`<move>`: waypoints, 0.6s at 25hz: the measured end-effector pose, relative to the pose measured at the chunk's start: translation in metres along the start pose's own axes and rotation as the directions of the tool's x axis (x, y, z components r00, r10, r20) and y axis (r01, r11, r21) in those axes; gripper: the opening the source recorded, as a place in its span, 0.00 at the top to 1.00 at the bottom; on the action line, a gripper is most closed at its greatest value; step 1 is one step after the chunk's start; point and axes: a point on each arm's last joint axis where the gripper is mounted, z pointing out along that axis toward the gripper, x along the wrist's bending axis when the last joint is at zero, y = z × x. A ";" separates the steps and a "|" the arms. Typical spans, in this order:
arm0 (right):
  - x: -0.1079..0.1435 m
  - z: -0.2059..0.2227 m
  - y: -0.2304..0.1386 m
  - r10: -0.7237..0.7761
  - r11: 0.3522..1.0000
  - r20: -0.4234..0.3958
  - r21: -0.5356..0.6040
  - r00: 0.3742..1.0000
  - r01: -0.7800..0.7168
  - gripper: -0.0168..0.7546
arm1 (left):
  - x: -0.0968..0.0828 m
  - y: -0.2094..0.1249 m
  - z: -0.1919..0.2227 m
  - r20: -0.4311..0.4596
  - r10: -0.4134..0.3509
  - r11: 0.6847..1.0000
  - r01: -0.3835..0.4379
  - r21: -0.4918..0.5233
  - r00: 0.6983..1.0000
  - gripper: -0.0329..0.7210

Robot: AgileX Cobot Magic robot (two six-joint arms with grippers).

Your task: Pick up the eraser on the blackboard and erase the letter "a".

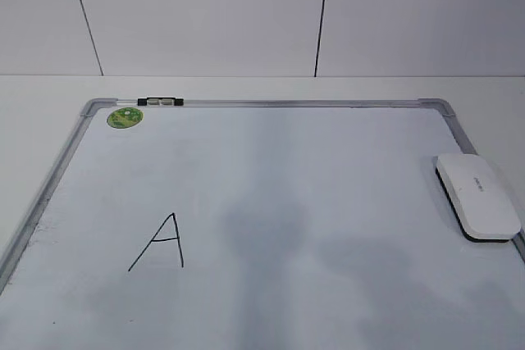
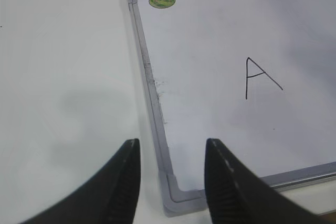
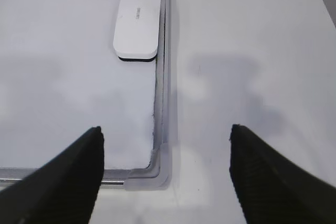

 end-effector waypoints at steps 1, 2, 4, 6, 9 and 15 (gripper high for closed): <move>0.000 -0.002 -0.001 0.001 1.000 0.001 -0.017 1.000 -0.001 0.21 | 0.000 -0.001 -0.002 -0.001 0.003 1.000 -0.003 -0.011 1.000 0.55; 0.000 -0.004 -0.003 0.002 1.000 0.001 -0.030 1.000 -0.002 0.21 | -0.001 -0.002 -0.002 -0.001 0.004 1.000 -0.004 -0.017 1.000 0.55; 0.000 -0.007 -0.005 0.003 0.998 0.002 -0.056 1.000 -0.003 0.21 | -0.001 -0.002 -0.003 -0.002 0.004 1.000 -0.005 -0.021 1.000 0.55; 0.000 -0.008 -0.006 0.004 0.998 0.003 -0.064 1.000 -0.004 0.21 | -0.001 -0.002 -0.003 -0.002 0.005 1.000 -0.005 -0.022 1.000 0.55; 0.000 -0.008 -0.006 0.004 0.998 0.003 -0.066 1.000 -0.004 0.21 | -0.001 -0.002 -0.003 -0.002 0.005 1.000 -0.005 -0.023 1.000 0.55; 0.000 -0.008 -0.006 0.004 0.998 0.003 -0.066 1.000 -0.004 0.21 | -0.001 -0.002 -0.003 -0.002 0.005 1.000 -0.005 -0.023 1.000 0.55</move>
